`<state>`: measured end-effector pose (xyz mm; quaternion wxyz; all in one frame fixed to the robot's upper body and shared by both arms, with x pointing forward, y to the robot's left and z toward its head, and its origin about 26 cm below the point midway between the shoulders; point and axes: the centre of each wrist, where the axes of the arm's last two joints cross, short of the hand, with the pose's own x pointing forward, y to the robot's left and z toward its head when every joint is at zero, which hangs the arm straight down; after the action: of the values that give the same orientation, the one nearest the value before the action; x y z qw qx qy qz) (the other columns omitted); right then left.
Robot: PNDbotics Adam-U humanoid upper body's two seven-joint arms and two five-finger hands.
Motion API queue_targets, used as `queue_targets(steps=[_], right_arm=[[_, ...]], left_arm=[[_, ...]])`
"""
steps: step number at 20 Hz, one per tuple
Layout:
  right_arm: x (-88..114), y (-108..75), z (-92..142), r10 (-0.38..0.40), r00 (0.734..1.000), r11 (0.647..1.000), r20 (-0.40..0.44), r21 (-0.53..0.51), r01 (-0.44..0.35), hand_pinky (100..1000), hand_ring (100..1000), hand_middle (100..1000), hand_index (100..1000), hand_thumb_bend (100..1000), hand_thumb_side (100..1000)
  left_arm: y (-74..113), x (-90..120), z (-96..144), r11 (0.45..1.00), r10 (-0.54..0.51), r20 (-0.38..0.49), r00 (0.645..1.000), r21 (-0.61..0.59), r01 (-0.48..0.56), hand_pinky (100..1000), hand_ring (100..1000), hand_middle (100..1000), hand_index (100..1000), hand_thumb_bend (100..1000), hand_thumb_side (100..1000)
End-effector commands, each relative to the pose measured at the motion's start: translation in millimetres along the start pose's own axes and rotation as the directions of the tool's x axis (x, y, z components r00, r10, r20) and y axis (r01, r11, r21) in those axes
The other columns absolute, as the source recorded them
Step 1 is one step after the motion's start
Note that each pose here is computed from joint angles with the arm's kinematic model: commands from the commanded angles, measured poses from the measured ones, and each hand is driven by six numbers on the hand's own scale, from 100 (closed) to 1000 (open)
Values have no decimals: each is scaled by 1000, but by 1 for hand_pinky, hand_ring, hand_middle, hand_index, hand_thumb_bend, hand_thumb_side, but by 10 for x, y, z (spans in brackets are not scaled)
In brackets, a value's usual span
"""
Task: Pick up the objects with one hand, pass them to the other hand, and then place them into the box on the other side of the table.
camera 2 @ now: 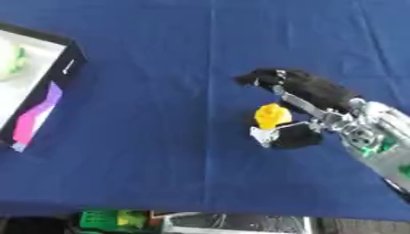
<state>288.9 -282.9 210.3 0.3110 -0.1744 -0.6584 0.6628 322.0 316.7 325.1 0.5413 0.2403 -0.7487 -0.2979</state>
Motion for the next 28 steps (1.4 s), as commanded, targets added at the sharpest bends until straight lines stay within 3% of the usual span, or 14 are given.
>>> queue_targets(steps=[1, 5, 9, 13, 18, 28], right_arm=[[-73, -255, 227, 64, 998, 996, 27, 67, -66, 948, 921, 864, 967, 110, 481], [-129, -310, 358, 102, 995, 992, 14, 75, -103, 957, 928, 866, 984, 179, 362], [-133, -242, 359, 61, 998, 997, -13, 42, -60, 939, 890, 819, 971, 187, 316], [-132, -277, 359, 12, 999, 1000, -43, -7, -13, 937, 874, 794, 942, 156, 282], [-131, -257, 354, 15, 994, 998, -110, -55, -21, 943, 881, 793, 958, 180, 308], [-131, -27, 350, 40, 981, 998, -192, 62, -28, 964, 910, 823, 987, 194, 304]], left_arm=[[105, 172, 128, 987, 104, 190, 976, 100, -124, 915, 780, 797, 911, 158, 943], [-22, 236, 249, 944, 223, 325, 919, 165, -287, 928, 794, 805, 913, 151, 899], [-101, 209, 259, 920, 281, 332, 901, 174, -351, 931, 794, 799, 898, 141, 905], [-106, 192, 265, 911, 299, 309, 903, 187, -366, 928, 788, 791, 889, 133, 898], [-95, 229, 252, 897, 315, 329, 890, 204, -393, 924, 784, 776, 878, 123, 885], [-77, 259, 244, 893, 319, 379, 869, 187, -410, 923, 781, 761, 875, 115, 878]])
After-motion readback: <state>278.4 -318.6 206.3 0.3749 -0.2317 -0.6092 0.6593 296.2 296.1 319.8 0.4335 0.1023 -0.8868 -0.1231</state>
